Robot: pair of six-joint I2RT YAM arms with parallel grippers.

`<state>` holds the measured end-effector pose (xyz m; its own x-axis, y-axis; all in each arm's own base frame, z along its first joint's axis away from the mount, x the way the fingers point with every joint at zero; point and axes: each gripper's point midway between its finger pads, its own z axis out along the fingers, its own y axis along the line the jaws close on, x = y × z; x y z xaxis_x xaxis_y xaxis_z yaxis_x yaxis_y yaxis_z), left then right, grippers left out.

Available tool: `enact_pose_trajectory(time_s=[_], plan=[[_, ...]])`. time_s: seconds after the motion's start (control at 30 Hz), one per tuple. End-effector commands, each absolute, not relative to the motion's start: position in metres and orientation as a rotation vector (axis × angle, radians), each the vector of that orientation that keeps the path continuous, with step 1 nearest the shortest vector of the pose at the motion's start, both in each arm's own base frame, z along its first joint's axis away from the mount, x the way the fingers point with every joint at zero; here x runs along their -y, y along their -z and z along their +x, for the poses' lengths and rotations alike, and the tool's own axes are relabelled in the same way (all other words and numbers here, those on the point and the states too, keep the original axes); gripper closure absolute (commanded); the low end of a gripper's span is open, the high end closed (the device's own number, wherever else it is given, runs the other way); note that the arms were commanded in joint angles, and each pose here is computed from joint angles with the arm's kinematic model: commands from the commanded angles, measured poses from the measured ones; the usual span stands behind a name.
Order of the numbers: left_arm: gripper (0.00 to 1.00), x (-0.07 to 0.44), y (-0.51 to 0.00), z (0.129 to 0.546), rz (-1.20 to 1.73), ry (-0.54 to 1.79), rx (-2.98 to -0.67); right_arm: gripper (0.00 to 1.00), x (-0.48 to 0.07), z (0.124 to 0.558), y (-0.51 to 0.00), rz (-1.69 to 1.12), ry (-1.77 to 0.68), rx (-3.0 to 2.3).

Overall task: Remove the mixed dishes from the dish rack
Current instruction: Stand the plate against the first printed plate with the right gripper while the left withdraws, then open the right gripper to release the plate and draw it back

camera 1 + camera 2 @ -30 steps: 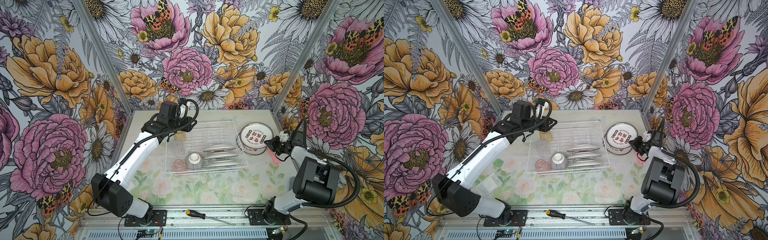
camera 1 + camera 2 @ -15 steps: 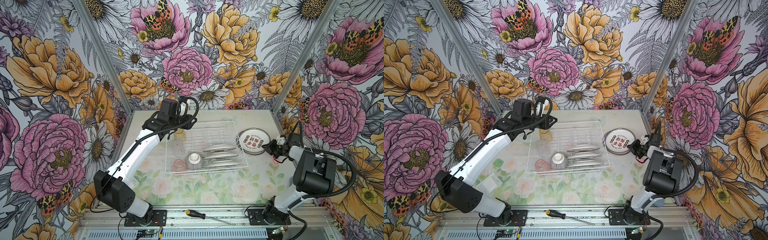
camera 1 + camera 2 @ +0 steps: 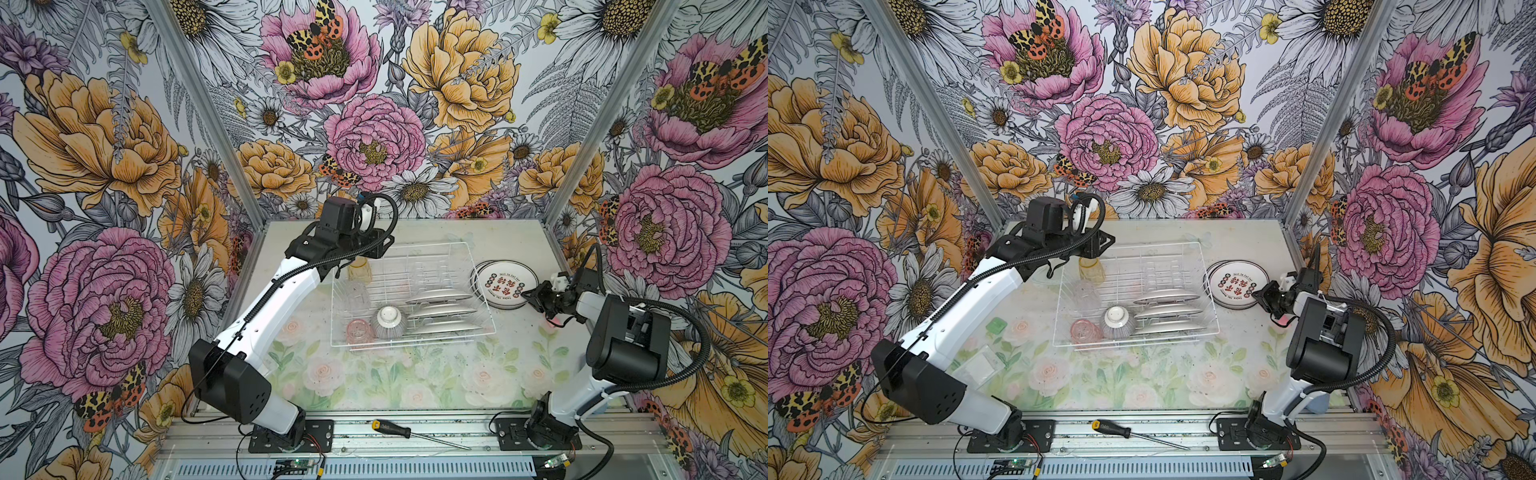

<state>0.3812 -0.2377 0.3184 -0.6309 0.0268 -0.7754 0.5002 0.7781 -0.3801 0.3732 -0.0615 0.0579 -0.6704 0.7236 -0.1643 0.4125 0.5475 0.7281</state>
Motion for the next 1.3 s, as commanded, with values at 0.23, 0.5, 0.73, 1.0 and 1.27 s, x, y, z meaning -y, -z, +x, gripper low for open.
enact_pose_trajectory(time_s=[0.23, 0.5, 0.73, 1.0, 1.27], plan=[[0.66, 0.236, -0.318, 0.384, 0.412, 0.752, -2.151, 0.62, 0.059, 0.370, -0.063, 0.871, -0.908, -2.342], [0.66, 0.232, -0.315, 0.384, 0.412, 0.748, -2.157, 0.59, 0.063, 0.361, -0.068, 0.862, -0.820, -2.383], [0.66, 0.231, -0.311, 0.385, 0.414, 0.749, -2.166, 0.58, 0.067, 0.357, -0.065, 0.850, -0.726, -2.444], [0.66, 0.230, -0.306, 0.386, 0.411, 0.747, -2.175, 0.54, 0.068, 0.356, -0.065, 0.824, -0.656, -2.494], [0.66, 0.227, -0.302, 0.387, 0.410, 0.740, -2.183, 0.43, 0.069, 0.362, -0.061, 0.772, -0.512, -2.578]])
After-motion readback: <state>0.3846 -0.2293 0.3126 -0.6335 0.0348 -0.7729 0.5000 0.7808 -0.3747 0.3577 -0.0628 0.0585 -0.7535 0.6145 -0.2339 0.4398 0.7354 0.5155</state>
